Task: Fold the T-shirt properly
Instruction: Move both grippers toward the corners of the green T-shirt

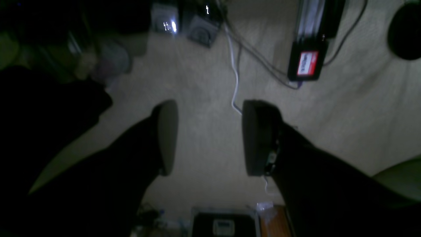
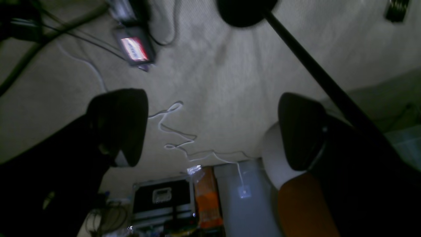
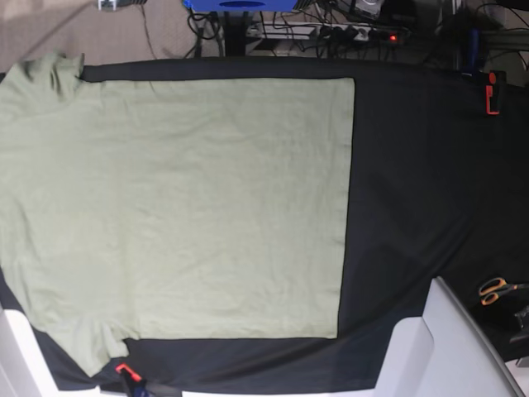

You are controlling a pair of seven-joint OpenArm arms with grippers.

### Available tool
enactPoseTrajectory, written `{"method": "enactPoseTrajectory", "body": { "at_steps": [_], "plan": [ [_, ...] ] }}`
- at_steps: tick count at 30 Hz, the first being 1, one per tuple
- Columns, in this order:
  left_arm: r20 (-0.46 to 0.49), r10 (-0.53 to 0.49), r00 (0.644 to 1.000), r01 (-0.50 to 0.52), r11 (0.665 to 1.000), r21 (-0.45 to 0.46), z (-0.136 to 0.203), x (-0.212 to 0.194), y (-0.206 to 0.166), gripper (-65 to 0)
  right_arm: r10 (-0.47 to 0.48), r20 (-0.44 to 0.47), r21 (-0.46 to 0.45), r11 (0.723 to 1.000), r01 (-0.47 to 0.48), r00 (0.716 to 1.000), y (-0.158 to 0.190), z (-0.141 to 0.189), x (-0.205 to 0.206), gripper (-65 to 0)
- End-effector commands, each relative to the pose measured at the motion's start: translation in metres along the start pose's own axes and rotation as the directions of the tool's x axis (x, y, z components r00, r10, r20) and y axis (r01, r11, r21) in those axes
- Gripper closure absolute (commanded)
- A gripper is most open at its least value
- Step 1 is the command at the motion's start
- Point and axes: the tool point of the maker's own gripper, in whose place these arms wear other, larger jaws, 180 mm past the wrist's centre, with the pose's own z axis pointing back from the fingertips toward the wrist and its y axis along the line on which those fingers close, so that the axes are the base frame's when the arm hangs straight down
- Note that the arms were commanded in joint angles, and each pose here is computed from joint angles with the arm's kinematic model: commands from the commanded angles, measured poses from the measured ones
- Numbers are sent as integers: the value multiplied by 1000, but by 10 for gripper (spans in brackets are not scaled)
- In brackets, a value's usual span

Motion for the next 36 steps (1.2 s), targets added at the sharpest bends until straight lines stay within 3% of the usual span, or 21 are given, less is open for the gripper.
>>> {"method": "enactPoseTrajectory", "body": {
  "at_steps": [1,4,13,16,20,22,27,31,36],
  "plan": [
    [15,0,1000,0,1000,7,3,-5,2,-290,2,-17,-13,1000,-3,1000,-8,-1,-9,-573],
    [80,-2,997,2,1000,7,7,0,2,-290,4,-11,-18,1000,-4,1000,-12,-1,-10,-573],
    [88,-2,996,1,1000,3,9,-1,0,-286,-6,-15,-17,1000,6,1000,-11,-1,-14,-572],
    [151,-13,988,13,1000,0,21,4,0,-286,-1,4,-30,1000,1,1000,-19,6,-22,-570],
    [285,48,957,-49,999,-1,59,19,14,-286,34,67,-71,997,-29,997,-41,41,-21,-570],
    [361,74,930,-76,997,-9,84,34,27,-286,41,130,-89,996,-30,991,-51,67,-7,-570],
    [541,85,837,-58,996,-67,150,89,44,-286,-94,272,-89,989,122,958,-78,127,34,-570],
    [672,89,736,-63,996,-63,204,137,63,-288,-142,425,-76,979,191,894,-102,175,79,-576],
    [810,40,585,-89,996,15,263,195,99,-290,-131,614,43,990,133,778,-111,227,141,-572]
  ]
}}
